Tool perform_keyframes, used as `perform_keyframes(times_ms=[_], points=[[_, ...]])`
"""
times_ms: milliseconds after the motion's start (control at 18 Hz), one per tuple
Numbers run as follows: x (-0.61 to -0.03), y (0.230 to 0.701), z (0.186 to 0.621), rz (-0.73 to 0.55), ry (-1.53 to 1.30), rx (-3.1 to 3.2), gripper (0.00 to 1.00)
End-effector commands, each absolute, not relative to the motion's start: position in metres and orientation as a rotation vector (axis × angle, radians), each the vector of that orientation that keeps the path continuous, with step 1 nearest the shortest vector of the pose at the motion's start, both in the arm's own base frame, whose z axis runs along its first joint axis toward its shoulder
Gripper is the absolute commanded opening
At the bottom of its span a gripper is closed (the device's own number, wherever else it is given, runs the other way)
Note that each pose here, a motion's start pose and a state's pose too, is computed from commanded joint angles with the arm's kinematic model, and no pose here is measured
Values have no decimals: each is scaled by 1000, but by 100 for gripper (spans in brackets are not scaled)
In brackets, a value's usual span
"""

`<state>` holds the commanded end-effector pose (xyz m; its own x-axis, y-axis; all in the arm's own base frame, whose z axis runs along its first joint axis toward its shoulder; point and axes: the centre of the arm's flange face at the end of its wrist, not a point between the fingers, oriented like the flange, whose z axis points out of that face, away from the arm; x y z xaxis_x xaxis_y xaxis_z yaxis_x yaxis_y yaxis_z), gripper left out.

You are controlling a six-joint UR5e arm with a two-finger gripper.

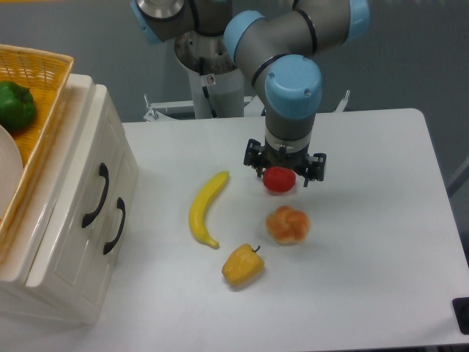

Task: Slide the top white drawer open
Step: 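Lift the gripper up from above the red apple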

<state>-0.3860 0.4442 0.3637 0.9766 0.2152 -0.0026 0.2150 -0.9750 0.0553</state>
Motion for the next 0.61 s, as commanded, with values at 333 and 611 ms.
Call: perform_keyframes(times_ms=[333, 611], points=[[-385, 455, 370, 138, 506, 3146, 100], [-376, 466, 367, 238, 596, 3161, 100]])
